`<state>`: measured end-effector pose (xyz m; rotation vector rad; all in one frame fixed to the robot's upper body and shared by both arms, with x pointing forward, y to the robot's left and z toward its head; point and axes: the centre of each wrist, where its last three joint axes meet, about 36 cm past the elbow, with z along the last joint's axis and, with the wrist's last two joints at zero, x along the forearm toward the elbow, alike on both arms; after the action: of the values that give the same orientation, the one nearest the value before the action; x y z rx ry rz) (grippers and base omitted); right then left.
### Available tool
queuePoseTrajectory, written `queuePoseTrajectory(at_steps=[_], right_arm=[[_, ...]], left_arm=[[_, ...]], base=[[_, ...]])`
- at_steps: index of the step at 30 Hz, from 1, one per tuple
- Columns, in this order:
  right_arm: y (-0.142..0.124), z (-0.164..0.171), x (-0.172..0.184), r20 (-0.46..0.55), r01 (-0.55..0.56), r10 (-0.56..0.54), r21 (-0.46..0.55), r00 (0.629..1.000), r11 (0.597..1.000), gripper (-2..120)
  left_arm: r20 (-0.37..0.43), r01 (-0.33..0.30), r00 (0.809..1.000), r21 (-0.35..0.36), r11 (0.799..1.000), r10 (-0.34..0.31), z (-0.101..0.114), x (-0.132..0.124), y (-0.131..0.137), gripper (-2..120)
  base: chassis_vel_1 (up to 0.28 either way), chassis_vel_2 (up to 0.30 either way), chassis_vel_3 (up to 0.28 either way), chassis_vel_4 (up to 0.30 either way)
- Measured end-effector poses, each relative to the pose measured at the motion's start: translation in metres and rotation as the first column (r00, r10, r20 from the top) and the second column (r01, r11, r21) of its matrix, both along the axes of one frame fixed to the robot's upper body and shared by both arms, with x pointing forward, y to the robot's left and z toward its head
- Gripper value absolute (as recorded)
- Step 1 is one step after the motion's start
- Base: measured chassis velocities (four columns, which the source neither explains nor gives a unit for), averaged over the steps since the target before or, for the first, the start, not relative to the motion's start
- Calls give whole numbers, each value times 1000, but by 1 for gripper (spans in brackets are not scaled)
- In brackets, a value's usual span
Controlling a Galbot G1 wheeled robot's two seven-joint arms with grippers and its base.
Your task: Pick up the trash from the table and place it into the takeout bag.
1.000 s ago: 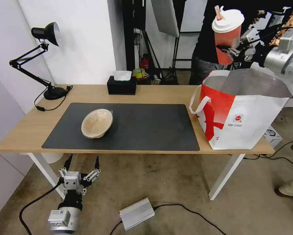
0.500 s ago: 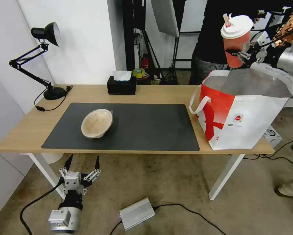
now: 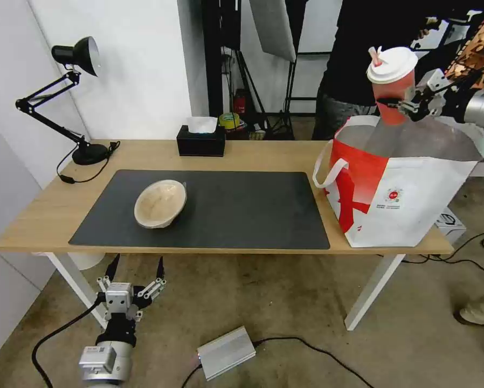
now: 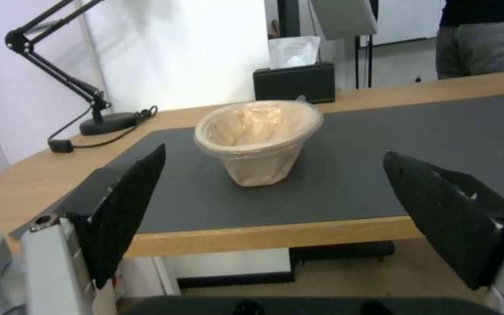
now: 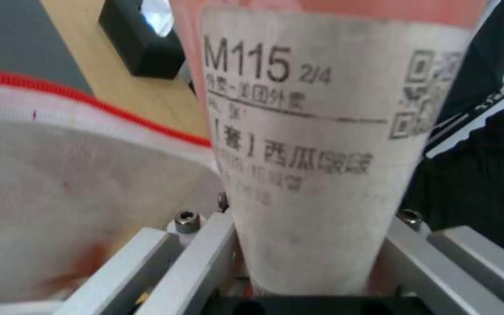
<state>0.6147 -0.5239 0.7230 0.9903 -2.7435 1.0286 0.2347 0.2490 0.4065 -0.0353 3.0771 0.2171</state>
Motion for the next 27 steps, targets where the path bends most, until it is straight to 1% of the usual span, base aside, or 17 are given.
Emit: queuePoseTrajectory(at_steps=[21,27], right_arm=[[-19,-23,1,-54,5,-8,-53,998,999,8],[-28,-28,0,-70,3,-8,-75,997,997,8]], left_arm=[[-2,-3,1000,-4,1000,3,-2,1,0,100],[-1,-3,1000,-4,1000,3,-2,1,0,100]], base=[[0,0,0,0],[0,0,0,0]])
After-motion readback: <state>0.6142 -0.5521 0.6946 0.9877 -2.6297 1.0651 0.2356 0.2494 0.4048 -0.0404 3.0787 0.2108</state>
